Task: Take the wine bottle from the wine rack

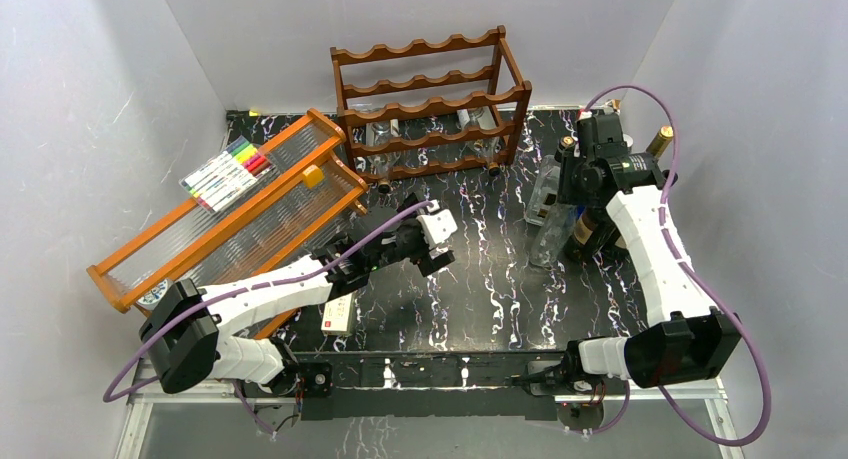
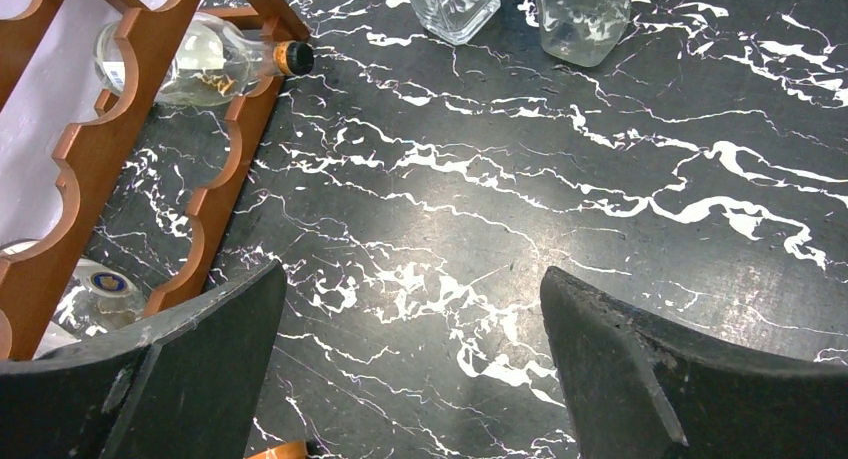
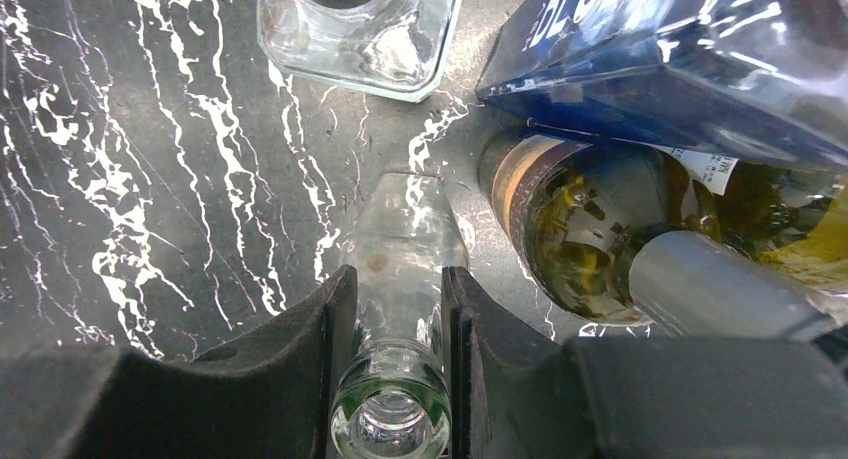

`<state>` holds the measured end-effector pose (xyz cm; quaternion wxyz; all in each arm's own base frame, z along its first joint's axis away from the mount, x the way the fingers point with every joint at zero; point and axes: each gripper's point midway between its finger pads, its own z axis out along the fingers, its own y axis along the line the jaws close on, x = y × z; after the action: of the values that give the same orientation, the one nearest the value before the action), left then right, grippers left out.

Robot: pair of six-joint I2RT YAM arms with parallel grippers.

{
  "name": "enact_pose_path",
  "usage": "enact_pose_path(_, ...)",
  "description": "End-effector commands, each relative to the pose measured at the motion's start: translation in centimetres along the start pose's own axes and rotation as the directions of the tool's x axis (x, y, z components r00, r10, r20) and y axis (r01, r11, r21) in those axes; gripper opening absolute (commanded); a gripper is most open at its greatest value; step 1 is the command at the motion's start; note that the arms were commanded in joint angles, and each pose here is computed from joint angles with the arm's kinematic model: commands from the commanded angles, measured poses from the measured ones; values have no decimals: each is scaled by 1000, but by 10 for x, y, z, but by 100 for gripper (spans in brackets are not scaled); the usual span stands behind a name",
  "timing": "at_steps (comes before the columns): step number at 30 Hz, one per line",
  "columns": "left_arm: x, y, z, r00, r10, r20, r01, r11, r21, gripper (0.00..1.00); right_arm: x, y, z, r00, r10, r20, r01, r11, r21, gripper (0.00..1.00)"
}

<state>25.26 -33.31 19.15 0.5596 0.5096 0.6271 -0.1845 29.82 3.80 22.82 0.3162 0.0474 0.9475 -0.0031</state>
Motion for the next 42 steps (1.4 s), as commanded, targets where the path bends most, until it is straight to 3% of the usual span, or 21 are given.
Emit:
enact_pose_path(1, -17, 6, -6, 998, 13, 60, -11, 1000, -29, 98, -21, -3, -8, 993, -1, 120, 2, 1000, -1, 0)
enact_pose_path(5, -17, 7, -6, 998, 11, 58, -10, 999, -32, 98, -16, 2, -1, 993, 4, 117, -1, 1000, -25, 3)
enact_pose_path(9, -15, 9, -6, 998, 17, 52, -14, 999, -48, 98, -13, 3, 1, 994, 3, 110, 1, 999, -33, 15)
enact_pose_path(13, -17, 11, -7, 998, 13, 60, -9, 998, -58, 98, -15, 4, -3, 992, 1, 129, 5, 999, -42, 38)
enact_pose_path(19, -22, 14, -9, 998, -9, 59, 13, 998, -67, 98, -26, 4, -12, 984, -7, 180, 16, 999, -50, 63)
enact_pose_path(23, -34, 20, -15, 997, -32, 75, 39, 995, -88, 98, -44, 6, -27, 964, -13, 264, 33, 997, -69, 81)
enact_pose_path(28, -44, 43, -24, 993, -71, 92, 84, 984, -159, 98, -67, 19, -55, 922, -22, 386, 85, 986, -147, 97)
enact_pose_path(34, -71, 115, -46, 947, -266, 179, 305, 921, -243, 98, -97, 52, -104, 840, -16, 543, 207, 934, -293, 98)
enact_pose_path(37, -91, 167, -82, 927, -301, 224, 360, 881, -306, 98, -105, 65, -122, 801, -38, 597, 271, 913, -305, 98)
enact_pose_path(42, -108, 243, -170, 919, -282, 276, 394, 688, -609, 98, -109, 77, -144, 744, -57, 665, 330, 898, -292, 98)
